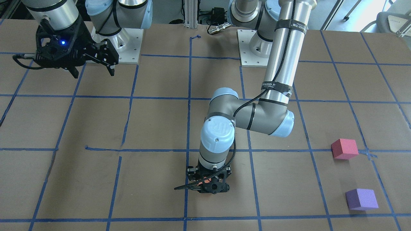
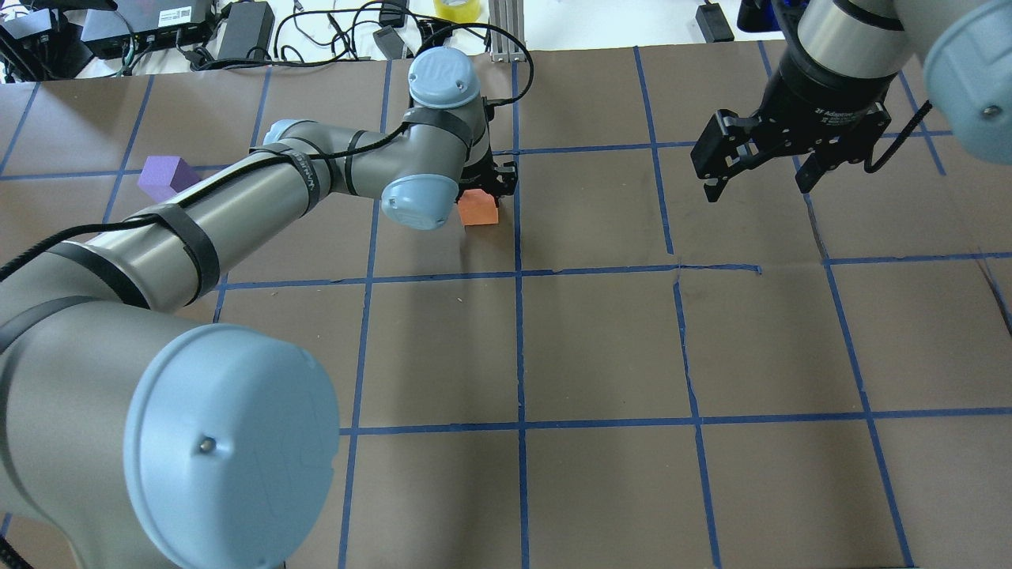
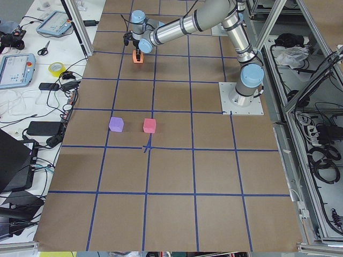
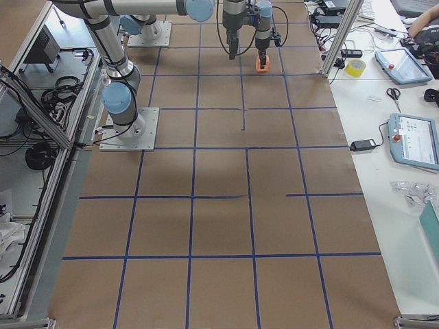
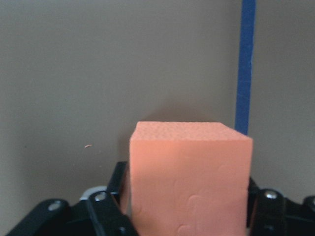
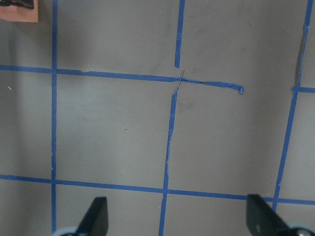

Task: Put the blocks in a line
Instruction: 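Carry the orange cube with the left gripper between purple and pink cubes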

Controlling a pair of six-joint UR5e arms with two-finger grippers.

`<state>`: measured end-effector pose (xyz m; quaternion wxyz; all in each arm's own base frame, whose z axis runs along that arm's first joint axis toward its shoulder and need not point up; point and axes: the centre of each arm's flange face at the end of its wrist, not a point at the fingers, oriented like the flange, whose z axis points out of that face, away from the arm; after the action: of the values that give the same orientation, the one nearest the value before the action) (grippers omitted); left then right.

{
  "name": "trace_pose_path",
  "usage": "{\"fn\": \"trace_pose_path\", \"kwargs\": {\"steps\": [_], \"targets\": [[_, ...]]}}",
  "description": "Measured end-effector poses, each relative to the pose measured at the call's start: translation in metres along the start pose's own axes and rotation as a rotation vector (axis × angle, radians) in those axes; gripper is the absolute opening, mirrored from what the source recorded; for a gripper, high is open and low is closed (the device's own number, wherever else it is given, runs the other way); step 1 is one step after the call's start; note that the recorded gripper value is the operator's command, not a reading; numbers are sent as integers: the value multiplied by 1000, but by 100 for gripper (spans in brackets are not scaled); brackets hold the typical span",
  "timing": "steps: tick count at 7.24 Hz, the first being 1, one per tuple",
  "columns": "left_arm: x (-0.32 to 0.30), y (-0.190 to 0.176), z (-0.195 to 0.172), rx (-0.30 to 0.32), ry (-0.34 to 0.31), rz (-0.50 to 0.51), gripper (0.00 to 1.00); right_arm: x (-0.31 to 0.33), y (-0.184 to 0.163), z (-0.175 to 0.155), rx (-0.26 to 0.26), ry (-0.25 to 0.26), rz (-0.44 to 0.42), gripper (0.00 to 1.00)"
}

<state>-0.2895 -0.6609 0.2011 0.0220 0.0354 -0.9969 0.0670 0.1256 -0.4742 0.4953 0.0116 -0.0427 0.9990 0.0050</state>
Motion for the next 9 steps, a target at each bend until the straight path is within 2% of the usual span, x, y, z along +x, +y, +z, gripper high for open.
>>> {"fn": "trace_pose_path", "kwargs": {"steps": [2, 4, 7, 9], "targets": [[-116, -47, -55, 41, 11, -62, 0, 1, 0, 1, -2, 7, 0, 100], [-267, -70, -102, 55, -17, -71, 0, 1, 0, 1, -2, 8, 0, 100], [-458, -64, -113, 55, -67, 31, 0, 1, 0, 1, -3, 9, -5, 100], [-514, -51, -109, 46, -72, 66, 0, 1, -1, 1, -4, 10, -12, 100]]}}
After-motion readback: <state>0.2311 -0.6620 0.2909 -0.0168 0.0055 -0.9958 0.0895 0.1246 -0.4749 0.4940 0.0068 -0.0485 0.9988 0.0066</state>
